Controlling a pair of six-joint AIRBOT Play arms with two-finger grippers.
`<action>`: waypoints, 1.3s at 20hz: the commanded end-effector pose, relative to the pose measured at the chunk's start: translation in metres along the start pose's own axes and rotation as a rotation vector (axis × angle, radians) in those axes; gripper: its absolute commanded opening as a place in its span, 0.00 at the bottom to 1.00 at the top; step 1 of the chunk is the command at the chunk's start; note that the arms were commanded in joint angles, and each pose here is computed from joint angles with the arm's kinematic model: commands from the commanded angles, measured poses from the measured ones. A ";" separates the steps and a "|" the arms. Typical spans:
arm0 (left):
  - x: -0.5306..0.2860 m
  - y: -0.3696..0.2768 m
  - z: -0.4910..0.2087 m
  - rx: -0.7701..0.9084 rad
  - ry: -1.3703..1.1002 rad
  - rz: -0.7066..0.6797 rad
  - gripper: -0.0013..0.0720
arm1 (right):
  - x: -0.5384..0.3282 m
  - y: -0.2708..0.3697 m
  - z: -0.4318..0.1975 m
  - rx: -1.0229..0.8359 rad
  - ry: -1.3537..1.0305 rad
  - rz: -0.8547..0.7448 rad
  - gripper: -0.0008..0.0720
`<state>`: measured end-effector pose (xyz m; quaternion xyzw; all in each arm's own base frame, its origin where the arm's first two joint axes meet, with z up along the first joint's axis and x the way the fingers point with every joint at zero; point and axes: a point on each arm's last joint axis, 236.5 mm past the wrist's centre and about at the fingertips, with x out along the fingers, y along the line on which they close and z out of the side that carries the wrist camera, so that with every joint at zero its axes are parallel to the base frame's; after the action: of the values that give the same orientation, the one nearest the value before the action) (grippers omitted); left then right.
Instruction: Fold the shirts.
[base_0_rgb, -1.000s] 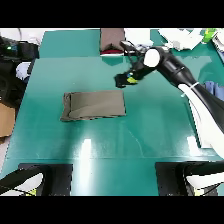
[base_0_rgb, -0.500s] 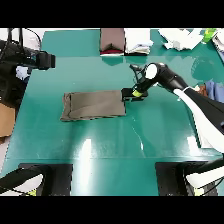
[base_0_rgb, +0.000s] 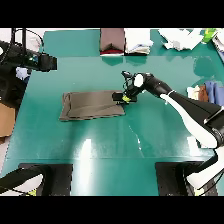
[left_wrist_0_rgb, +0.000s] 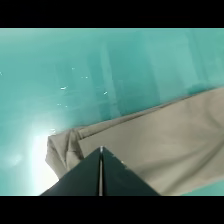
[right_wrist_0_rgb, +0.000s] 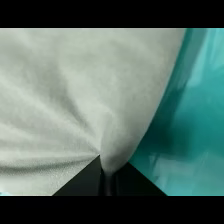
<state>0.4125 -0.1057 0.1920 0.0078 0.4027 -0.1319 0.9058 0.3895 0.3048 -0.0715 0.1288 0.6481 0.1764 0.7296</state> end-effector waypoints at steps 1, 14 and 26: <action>0.000 -0.007 0.000 -0.008 0.000 -0.028 0.06 | -0.017 0.007 0.021 -0.045 -0.095 0.022 0.03; -0.004 -0.121 0.000 0.162 -0.051 -0.221 0.06 | -0.426 -0.307 0.073 0.345 -0.654 -0.497 0.03; -0.006 -0.128 -0.001 0.147 -0.048 -0.249 0.06 | -0.494 -0.390 0.033 0.536 -0.784 -0.465 0.03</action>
<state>0.3774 -0.2260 0.2075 0.0232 0.3669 -0.2707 0.8897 0.4103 -0.2508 0.1967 0.2254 0.3778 -0.2276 0.8687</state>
